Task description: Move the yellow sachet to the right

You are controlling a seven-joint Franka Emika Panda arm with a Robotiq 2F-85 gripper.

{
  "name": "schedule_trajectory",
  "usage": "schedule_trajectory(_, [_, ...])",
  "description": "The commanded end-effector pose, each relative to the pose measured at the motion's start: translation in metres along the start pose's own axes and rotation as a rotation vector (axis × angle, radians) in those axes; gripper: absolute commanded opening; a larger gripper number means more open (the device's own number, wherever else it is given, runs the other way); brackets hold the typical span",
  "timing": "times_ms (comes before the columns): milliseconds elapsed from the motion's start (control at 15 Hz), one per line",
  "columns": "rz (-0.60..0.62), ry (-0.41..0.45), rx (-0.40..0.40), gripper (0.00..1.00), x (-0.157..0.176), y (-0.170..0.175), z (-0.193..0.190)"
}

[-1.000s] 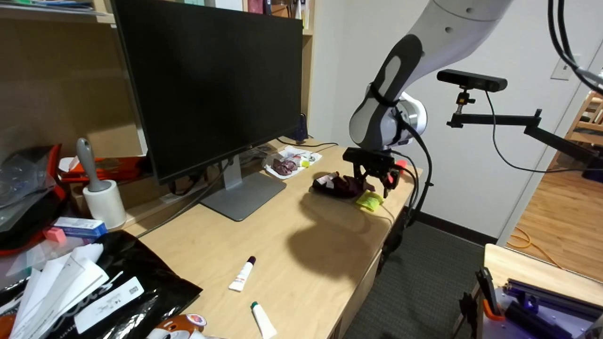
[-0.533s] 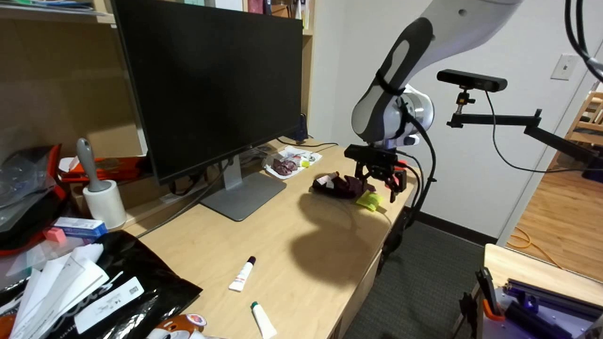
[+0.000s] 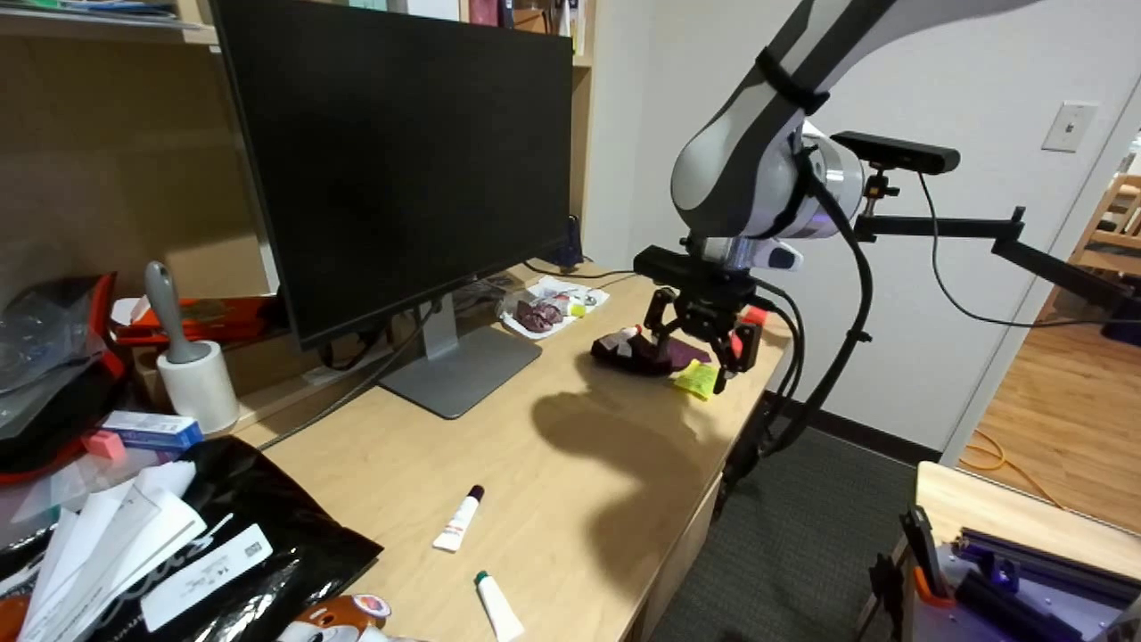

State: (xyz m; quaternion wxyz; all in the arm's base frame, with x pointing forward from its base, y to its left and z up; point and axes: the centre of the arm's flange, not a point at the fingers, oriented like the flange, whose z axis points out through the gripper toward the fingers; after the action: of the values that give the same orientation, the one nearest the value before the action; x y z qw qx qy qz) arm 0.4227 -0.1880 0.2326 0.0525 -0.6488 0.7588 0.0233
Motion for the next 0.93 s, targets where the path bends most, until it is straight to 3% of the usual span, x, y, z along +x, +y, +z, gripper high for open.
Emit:
schedule_trajectory(0, [-0.054, -0.008, 0.087, 1.0, -0.086, 0.012, -0.004])
schedule_trajectory(67, [-0.172, 0.001, -0.025, 1.0, -0.114, 0.007, -0.002])
schedule_trajectory(267, [-0.338, 0.006, -0.078, 1.0, -0.182, 0.0, 0.005])
schedule_trajectory(333, [-0.216, -0.027, 0.082, 1.0, -0.195, 0.001, 0.003])
schedule_trajectory(400, [-0.271, -0.017, -0.017, 1.0, -0.175, 0.003, 0.008])
schedule_trajectory(600, [-0.247, -0.03, 0.054, 1.0, -0.198, -0.001, 0.004])
schedule_trajectory(867, [-0.461, -0.024, -0.136, 1.0, -0.201, -0.02, -0.012])
